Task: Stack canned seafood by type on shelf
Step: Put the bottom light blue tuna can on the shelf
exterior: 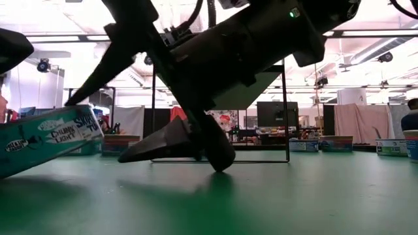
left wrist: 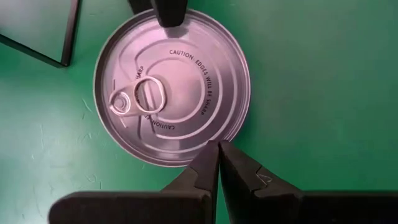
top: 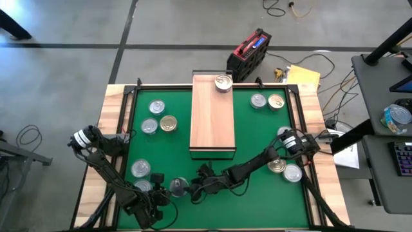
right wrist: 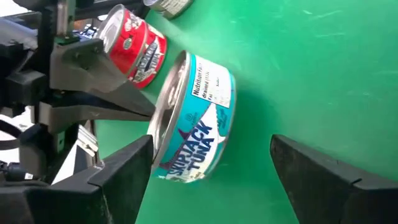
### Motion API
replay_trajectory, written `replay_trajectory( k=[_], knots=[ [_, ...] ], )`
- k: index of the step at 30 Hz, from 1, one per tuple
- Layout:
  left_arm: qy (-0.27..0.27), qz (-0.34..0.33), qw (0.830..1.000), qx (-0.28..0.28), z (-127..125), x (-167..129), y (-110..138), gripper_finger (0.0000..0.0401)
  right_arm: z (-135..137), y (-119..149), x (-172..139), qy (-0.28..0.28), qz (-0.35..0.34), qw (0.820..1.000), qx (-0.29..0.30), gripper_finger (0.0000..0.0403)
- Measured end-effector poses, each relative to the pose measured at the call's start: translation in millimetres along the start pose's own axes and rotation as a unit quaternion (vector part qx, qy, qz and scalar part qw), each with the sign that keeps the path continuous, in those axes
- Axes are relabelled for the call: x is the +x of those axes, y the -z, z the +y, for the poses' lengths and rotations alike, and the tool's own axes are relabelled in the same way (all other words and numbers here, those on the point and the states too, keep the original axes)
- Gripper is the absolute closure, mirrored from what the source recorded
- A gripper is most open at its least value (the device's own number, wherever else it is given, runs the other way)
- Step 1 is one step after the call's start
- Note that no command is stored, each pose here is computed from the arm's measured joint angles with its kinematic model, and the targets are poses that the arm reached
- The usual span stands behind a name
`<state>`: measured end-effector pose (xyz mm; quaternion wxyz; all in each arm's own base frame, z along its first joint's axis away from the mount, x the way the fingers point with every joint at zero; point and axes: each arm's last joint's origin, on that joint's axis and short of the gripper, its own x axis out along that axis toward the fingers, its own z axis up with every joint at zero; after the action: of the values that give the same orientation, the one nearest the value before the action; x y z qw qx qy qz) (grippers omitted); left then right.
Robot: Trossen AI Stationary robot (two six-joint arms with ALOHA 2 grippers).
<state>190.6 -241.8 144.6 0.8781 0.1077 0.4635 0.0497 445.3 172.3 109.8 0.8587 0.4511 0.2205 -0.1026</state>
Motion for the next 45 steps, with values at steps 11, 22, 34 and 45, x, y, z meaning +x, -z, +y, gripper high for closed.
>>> replay_trajectory(
  k=[11, 22, 34, 45],
  knots=[
    [0.001, -0.002, 1.0, 0.003, -0.3, 0.6, -0.1, 0.0401, 13.5, -0.5, 17.4, -0.022, -0.002, 0.999, -0.035, 0.0111],
    [0.001, -0.007, 1.0, 0.003, -0.8, 0.6, -0.7, 0.0401, 15.8, -6.9, 20.0, -0.007, -0.004, 0.998, -0.059, 0.0227],
    [-0.005, -0.019, 1.0, 0.003, -2.1, -2.0, -2.8, 0.0401, 14.2, -11.1, 21.0, -0.005, -0.006, 0.996, -0.09, 0.0272],
    [0.063, -0.073, 0.995, 0.039, -28.0, -50.8, -19.6, 0.0401, 36.6, -14.0, -6.7, 0.006, 0.045, 0.993, -0.112, 0.0272]
  ],
)
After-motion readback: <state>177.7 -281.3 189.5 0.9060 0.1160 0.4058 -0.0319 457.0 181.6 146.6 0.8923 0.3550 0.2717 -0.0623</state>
